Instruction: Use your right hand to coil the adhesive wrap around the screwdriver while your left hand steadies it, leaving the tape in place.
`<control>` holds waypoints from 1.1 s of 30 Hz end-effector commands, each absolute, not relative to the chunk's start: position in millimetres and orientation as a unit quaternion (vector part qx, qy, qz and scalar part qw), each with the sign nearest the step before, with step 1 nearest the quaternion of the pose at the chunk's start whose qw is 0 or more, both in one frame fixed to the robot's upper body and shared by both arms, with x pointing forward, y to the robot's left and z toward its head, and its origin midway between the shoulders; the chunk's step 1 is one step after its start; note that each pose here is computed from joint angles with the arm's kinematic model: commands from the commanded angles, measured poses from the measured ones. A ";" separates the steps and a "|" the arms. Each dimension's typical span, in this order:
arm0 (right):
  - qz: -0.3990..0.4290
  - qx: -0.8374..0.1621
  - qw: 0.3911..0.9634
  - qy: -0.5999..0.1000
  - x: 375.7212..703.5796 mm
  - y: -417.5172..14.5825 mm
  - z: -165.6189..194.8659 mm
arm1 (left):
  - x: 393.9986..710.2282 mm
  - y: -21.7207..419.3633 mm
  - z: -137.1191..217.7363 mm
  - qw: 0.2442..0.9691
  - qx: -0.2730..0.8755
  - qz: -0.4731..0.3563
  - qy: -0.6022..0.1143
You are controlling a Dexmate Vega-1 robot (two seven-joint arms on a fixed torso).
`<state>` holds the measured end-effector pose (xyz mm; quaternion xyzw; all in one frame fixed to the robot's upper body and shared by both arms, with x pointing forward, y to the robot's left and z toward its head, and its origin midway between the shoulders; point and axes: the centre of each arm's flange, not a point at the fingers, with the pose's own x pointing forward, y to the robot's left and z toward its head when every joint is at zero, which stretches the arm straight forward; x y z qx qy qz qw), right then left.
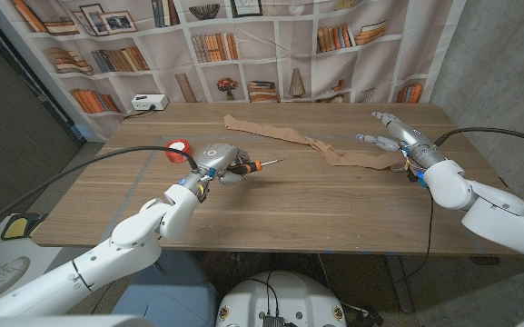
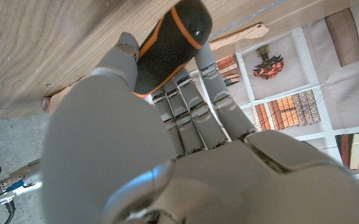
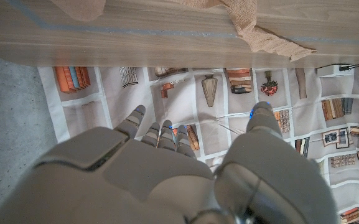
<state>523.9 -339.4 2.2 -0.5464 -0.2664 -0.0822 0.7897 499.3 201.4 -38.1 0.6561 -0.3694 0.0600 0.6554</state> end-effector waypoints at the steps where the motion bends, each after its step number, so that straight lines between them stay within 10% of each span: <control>1: -0.074 -0.591 0.766 -0.242 528.2 -345.1 10.7 | 499.0 201.2 -40.6 0.656 0.658 0.060 -0.366; 33: -0.025 -0.637 0.746 -0.194 547.6 -369.5 28.2 | 493.7 203.9 -50.9 0.659 0.659 0.065 -0.357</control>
